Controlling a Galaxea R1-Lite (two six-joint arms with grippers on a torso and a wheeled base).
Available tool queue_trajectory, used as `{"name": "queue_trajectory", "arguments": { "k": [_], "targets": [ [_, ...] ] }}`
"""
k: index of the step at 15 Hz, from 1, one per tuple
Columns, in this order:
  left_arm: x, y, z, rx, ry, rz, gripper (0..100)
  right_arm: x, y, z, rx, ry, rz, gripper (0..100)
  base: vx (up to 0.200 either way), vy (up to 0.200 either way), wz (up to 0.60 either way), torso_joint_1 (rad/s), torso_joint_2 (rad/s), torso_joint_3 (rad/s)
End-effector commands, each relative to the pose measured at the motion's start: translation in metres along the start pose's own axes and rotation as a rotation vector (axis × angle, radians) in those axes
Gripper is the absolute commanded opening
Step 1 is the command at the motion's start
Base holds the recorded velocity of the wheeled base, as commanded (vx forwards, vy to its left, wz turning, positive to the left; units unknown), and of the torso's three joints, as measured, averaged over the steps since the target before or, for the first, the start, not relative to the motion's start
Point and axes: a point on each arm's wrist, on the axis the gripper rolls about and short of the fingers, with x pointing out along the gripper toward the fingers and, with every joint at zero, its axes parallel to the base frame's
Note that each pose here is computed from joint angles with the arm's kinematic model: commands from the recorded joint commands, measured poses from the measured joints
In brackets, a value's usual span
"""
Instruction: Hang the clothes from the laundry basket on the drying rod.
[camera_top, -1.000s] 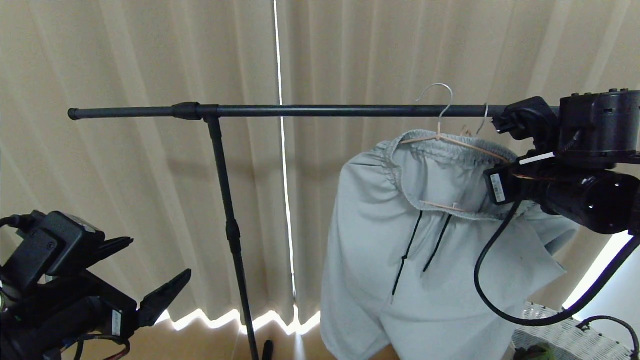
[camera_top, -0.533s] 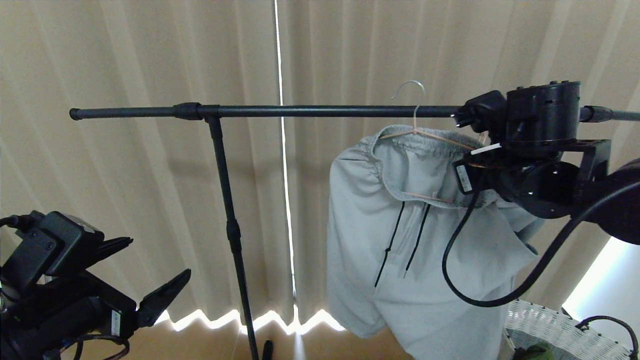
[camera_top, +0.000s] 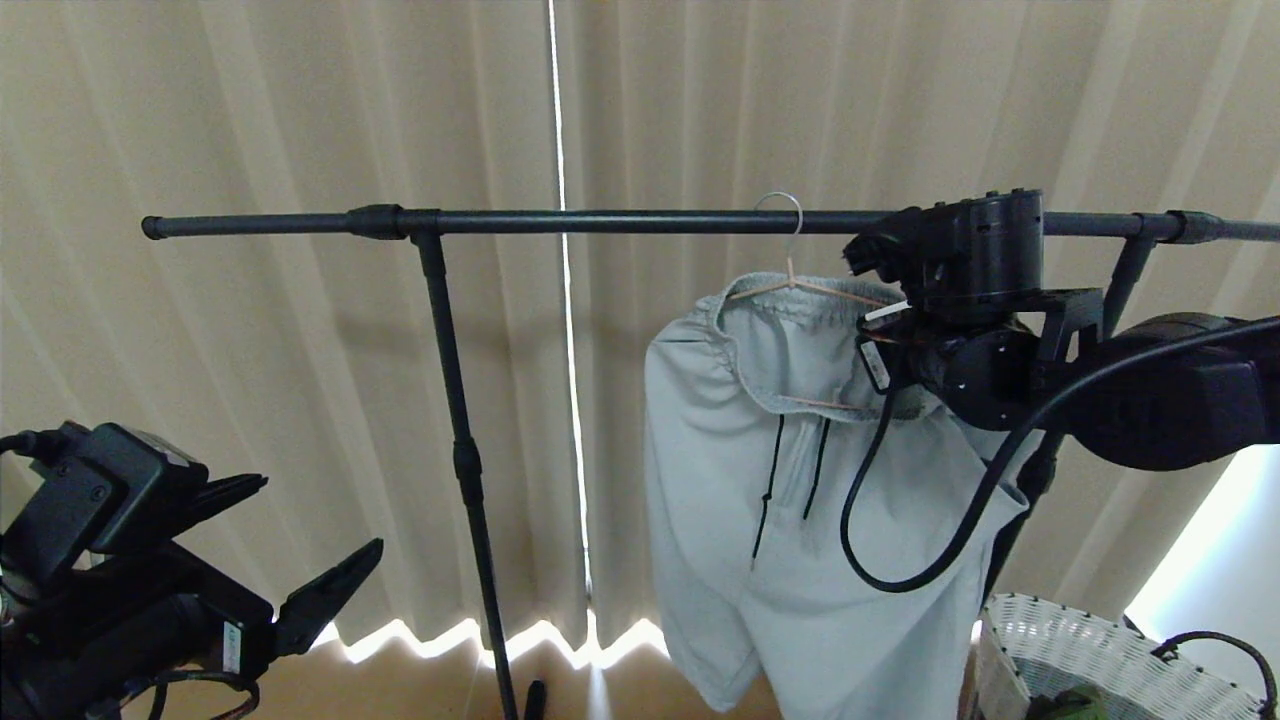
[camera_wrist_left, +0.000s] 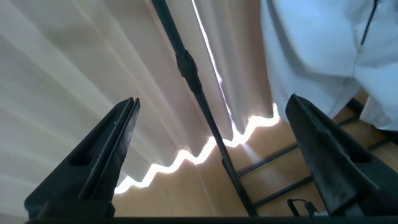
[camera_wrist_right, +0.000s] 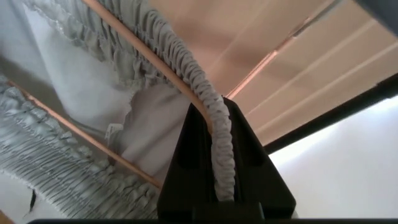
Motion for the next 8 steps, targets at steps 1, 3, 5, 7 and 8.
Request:
{"name": "queue_trajectory", "arguments": {
  "k": [1, 3, 5, 7, 8],
  "targets": [
    [0.0, 0.0, 0.0, 0.0, 0.001, 0.0, 100, 0.0, 0.007, -0.001, -0.008, -0.002, 0.012, 0, 0.0, 0.0, 0.0, 0.0, 0.0, 0.0],
    [0.0, 0.0, 0.0, 0.0, 0.001, 0.0, 100, -0.005, 0.013, 0.0, -0.017, -0.009, 0.031, 0, 0.0, 0.0, 0.0, 0.0, 0.0, 0.0],
    [0.0, 0.0, 0.0, 0.0, 0.0, 0.001, 100, -0.008, 0.021, 0.001, -0.029, -0.015, 0.051, 0, 0.0, 0.0, 0.0, 0.0, 0.0, 0.0],
    [0.0, 0.0, 0.0, 0.0, -0.002, 0.002, 100, -0.011, 0.023, 0.001, -0.056, -0.019, 0.062, 0, 0.0, 0.0, 0.0, 0.0, 0.0, 0.0],
    [0.0, 0.0, 0.001, -0.001, -0.003, 0.002, 100, -0.011, 0.024, 0.001, -0.059, -0.021, 0.065, 0, 0.0, 0.0, 0.0, 0.0, 0.0, 0.0]
  ]
}}
